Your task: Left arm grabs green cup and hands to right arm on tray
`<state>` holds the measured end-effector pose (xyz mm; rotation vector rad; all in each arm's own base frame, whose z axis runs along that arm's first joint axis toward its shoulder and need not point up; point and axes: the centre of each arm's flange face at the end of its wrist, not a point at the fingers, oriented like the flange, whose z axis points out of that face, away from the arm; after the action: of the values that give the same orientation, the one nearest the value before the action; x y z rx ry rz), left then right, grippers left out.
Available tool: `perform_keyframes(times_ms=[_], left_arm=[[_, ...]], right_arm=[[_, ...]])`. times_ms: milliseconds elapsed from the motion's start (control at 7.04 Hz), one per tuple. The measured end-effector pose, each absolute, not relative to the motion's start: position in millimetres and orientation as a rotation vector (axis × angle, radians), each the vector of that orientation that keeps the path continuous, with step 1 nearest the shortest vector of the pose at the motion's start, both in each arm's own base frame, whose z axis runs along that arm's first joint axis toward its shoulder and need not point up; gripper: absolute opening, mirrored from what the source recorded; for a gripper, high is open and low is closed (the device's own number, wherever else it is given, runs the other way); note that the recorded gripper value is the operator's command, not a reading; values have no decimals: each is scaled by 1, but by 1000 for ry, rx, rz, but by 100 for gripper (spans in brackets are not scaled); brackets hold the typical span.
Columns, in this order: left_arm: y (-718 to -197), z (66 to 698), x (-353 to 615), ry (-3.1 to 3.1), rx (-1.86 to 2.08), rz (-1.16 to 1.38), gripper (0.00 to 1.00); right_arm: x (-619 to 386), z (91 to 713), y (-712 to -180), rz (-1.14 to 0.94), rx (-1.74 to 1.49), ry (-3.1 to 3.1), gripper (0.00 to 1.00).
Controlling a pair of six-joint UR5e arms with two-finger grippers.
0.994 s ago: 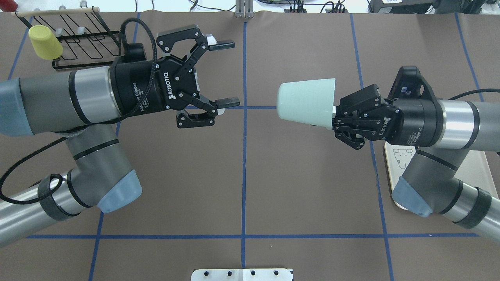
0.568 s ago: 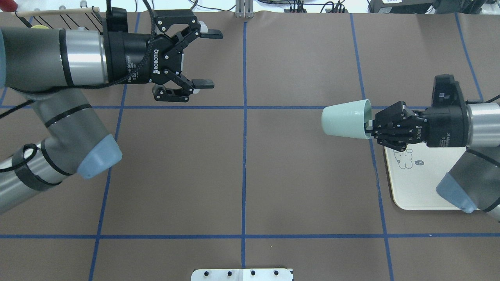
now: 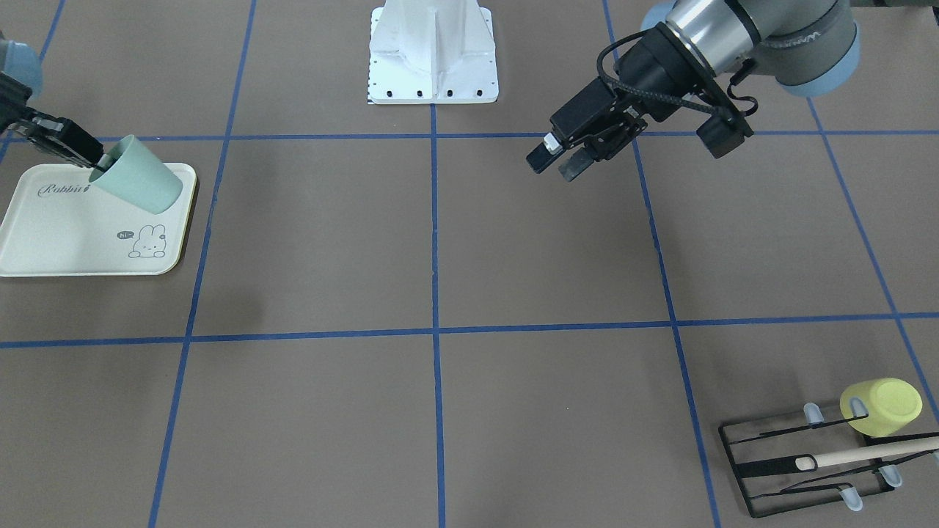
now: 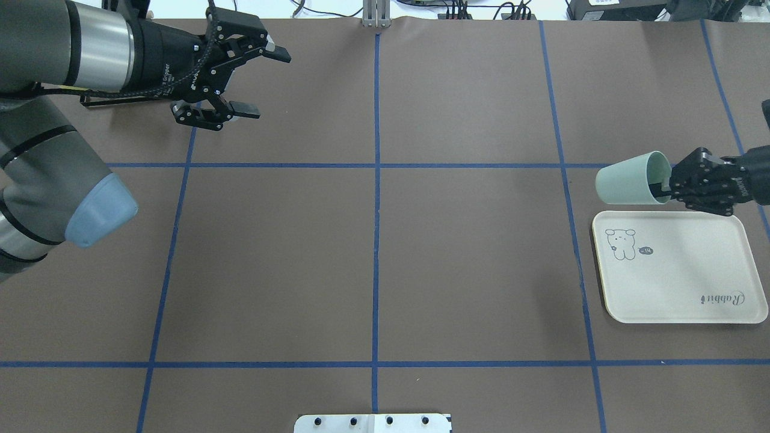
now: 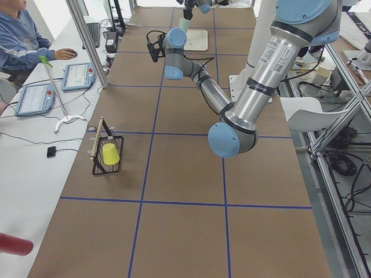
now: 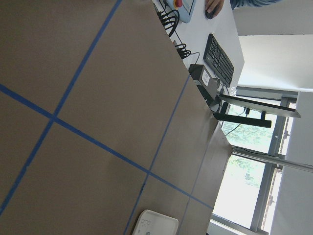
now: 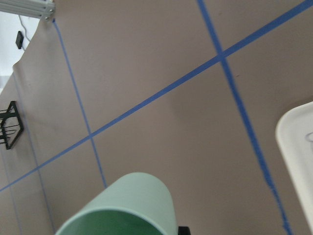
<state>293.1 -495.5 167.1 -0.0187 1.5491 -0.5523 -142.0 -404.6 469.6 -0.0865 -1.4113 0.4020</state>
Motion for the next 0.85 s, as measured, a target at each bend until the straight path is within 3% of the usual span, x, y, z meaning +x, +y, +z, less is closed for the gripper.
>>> perform_keyframes(times_ms=[426, 852], left_arm=[[-500, 197, 293, 1309, 55, -473, 100], [-500, 206, 295, 1251, 65, -447, 100]], right_arm=[[-112, 556, -380, 203, 42, -1159, 0], [-125, 596, -370, 61, -46, -988, 0]])
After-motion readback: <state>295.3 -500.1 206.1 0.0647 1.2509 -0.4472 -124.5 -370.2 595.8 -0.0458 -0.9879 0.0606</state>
